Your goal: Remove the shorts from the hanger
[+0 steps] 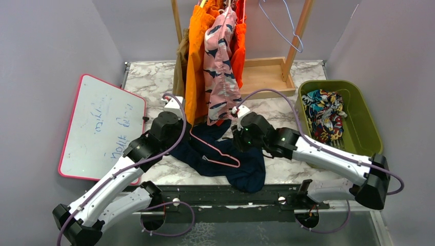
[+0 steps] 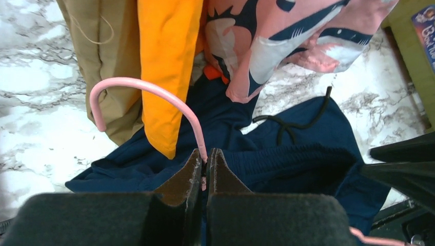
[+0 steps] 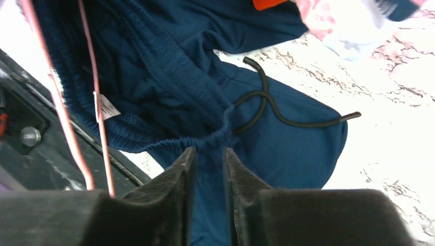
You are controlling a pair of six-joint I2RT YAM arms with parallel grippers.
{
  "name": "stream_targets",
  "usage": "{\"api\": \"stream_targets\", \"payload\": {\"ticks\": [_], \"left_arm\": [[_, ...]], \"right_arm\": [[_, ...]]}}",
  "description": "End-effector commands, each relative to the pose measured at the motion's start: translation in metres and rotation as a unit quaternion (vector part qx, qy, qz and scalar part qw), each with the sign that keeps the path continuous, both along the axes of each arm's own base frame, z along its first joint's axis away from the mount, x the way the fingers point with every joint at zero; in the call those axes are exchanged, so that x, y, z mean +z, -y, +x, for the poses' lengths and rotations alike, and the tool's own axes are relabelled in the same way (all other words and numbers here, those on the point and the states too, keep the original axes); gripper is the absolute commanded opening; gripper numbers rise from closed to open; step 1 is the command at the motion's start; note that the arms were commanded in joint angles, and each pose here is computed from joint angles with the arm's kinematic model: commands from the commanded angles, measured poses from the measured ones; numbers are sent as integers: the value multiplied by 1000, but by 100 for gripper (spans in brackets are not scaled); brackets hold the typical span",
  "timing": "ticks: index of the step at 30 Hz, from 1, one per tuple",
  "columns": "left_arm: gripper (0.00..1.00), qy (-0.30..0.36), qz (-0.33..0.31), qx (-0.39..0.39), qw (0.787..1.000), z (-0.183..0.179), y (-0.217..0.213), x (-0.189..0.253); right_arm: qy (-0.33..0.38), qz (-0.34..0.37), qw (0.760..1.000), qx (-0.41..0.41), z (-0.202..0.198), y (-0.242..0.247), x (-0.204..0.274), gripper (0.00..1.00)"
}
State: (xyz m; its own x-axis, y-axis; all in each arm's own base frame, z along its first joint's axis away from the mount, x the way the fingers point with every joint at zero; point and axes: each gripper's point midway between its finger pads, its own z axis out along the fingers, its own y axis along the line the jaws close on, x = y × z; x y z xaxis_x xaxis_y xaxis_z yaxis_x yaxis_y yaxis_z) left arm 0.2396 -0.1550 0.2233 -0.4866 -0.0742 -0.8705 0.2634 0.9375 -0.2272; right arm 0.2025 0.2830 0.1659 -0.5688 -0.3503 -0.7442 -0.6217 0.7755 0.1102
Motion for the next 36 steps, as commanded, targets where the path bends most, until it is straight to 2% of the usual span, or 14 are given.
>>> {"api": "stream_targets", "payload": {"ticks": [1,5,8,9,12,15,18,24,31,33,34,36], "left_arm": [[0,-11,-1,-35,999,-1,13,-9],[0,-17,1,-36,999,1,16,-15],[0,-16,1,-33,999,2,15,-16],[0,-16,0,-31,999,2,15,-16],[0,-12,-2,-25,1000,3,13,-14],[0,-13,-4,-21,1000,3,13,-14],[0,-16,-6,-19,1000,3,13,-15],[0,-14,-9,-19,1000,3,13,-13],[0,-10,-10,-9,1000,5,10,-11],[0,-10,-11,-13,1000,4,11,-10],[1,-11,-12,-16,1000,3,12,-10],[23,-10,-16,-23,1000,1,14,-9]], "right_arm": [[15,55,998,-8,-12,11,37,33],[12,107,994,21,-32,15,60,44],[-1,154,984,90,-58,7,73,63],[-14,167,978,122,-70,2,75,66],[-73,174,963,194,-99,-9,65,72],[-143,139,955,219,-114,-13,36,72],[-188,100,953,218,-118,-12,7,67],[-185,69,960,198,-108,-11,-10,56],[-165,58,969,177,-99,-6,-12,12],[-160,55,972,165,-96,-2,-12,5],[-156,54,974,157,-95,0,-11,2],[-145,56,977,146,-92,4,-9,1]]}}
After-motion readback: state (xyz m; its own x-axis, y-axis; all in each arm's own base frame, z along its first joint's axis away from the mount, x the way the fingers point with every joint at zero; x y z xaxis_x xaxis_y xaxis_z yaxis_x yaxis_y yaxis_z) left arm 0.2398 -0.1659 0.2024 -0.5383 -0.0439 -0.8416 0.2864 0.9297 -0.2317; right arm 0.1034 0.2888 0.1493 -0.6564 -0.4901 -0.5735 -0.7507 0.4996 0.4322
